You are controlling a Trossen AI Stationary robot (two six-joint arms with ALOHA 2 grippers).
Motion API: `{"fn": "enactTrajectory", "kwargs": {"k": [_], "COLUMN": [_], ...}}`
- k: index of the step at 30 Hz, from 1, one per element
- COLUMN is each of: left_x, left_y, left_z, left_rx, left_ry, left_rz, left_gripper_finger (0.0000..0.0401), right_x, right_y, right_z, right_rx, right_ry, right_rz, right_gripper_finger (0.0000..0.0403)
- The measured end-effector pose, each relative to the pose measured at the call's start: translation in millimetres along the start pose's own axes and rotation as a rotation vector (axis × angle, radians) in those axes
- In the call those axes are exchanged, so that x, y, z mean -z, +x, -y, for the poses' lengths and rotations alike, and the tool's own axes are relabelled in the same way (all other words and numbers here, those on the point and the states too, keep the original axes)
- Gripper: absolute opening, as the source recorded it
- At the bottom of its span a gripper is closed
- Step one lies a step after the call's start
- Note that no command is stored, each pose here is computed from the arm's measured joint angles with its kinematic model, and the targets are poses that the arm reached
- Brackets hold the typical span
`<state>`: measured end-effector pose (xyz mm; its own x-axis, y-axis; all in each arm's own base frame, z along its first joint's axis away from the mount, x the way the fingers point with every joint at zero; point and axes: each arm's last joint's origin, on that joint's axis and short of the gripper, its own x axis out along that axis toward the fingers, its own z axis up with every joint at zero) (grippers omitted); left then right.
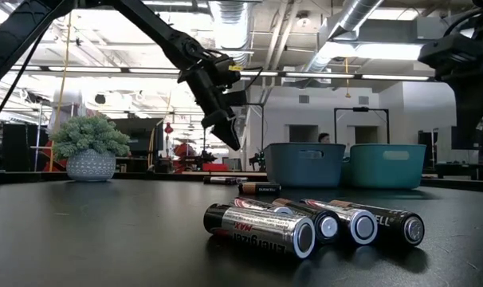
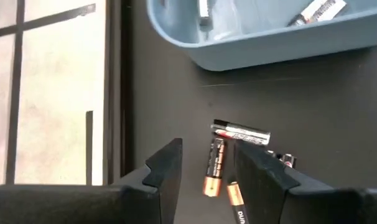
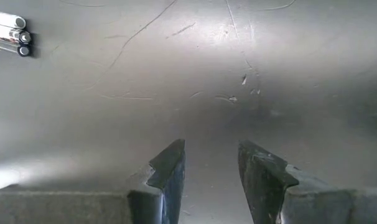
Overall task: Sort batteries
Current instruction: Put the black battery into the green bin
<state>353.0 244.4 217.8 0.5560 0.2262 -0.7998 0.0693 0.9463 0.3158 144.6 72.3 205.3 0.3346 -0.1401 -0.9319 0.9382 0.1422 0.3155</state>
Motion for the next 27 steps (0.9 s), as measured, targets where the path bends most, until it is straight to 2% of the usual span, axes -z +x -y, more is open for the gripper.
{"fn": "enactTrajectory", "kwargs": {"k": [7, 16, 21, 27], "left_x": [18, 19, 27, 18], "left_y": [20, 20, 25, 28], "left_z": [13, 5, 1, -9], "left_rx": [-0.007, -0.069, -0.018, 0.012], "left_ry": [0.078, 0.028, -0.015, -0.011], "left_rz": [0.008, 0.062, -0.006, -0.052], "left_gripper_finger": [0.0139, 0.0139, 0.0128, 0.0115], "right_x": [0, 0, 0, 0], "right_y": [0, 0, 0, 0], "right_z": [0, 0, 0, 0], "right_rx": [-0.003, -0.002, -0.002, -0.001], "right_ry": [0.001, 0.0, 0.0, -0.001], "right_rz": [-0.001, -0.001, -0.001, -0.001], "right_gripper_finger": [0.0163, 0.0163, 0.0163, 0.0163]}}
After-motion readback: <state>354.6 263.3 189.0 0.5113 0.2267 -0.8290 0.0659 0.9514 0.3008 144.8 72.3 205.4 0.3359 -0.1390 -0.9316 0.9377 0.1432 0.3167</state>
